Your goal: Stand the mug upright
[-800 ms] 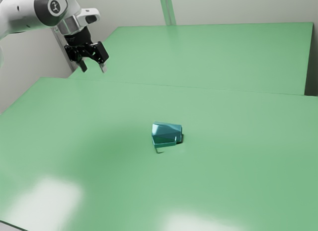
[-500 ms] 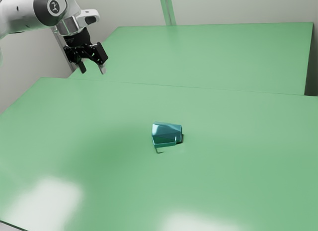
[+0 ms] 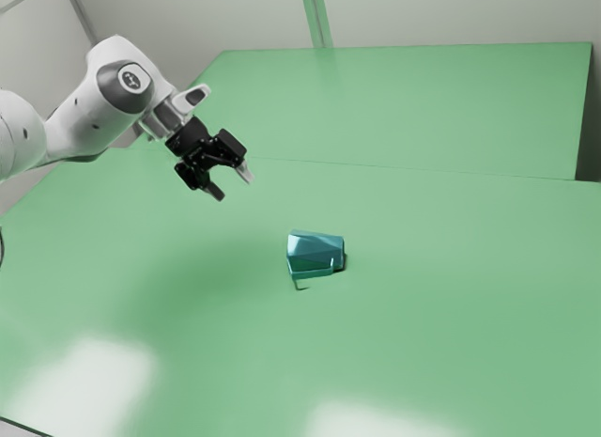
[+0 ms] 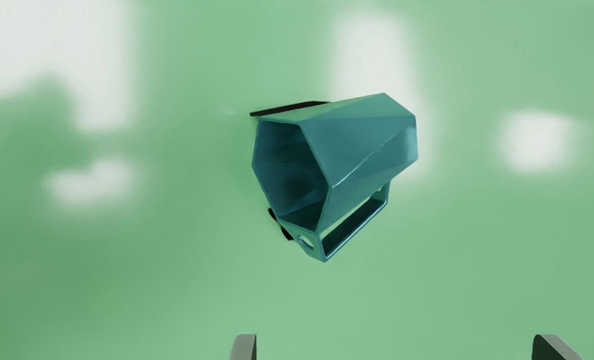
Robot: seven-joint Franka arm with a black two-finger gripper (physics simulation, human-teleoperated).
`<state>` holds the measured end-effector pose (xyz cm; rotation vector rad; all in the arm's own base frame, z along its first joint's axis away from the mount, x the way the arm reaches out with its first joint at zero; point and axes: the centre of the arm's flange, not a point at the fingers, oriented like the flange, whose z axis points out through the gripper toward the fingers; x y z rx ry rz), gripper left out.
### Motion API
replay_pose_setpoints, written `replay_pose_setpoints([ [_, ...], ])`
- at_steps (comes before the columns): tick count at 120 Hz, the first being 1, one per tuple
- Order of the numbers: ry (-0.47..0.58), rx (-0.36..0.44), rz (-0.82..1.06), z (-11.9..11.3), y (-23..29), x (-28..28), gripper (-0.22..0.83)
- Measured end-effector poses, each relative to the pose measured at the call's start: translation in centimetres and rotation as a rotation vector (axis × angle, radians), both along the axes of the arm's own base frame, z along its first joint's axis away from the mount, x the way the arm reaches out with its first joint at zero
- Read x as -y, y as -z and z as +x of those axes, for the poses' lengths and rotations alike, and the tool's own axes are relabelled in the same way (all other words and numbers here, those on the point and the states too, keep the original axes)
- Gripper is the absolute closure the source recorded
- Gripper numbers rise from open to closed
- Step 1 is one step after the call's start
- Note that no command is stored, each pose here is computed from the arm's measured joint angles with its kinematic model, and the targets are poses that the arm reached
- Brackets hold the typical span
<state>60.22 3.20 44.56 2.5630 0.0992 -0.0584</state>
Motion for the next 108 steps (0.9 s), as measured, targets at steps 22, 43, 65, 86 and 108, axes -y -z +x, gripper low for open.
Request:
replay_pose_setpoints([
  [22,-0.072,0.025,-0.110,0.2,6.7,0.0,0.00],
  [43,-0.134,0.062,-0.180,0.0,11.1,1.3,0.00],
  [65,-0.229,0.093,-0.271,-0.4,14.7,1.9,0.00],
  [86,-0.232,0.100,-0.321,-0.8,17.2,3.8,0.00],
  [108,-0.227,0.133,-0.364,-0.7,17.3,4.6,0.02],
])
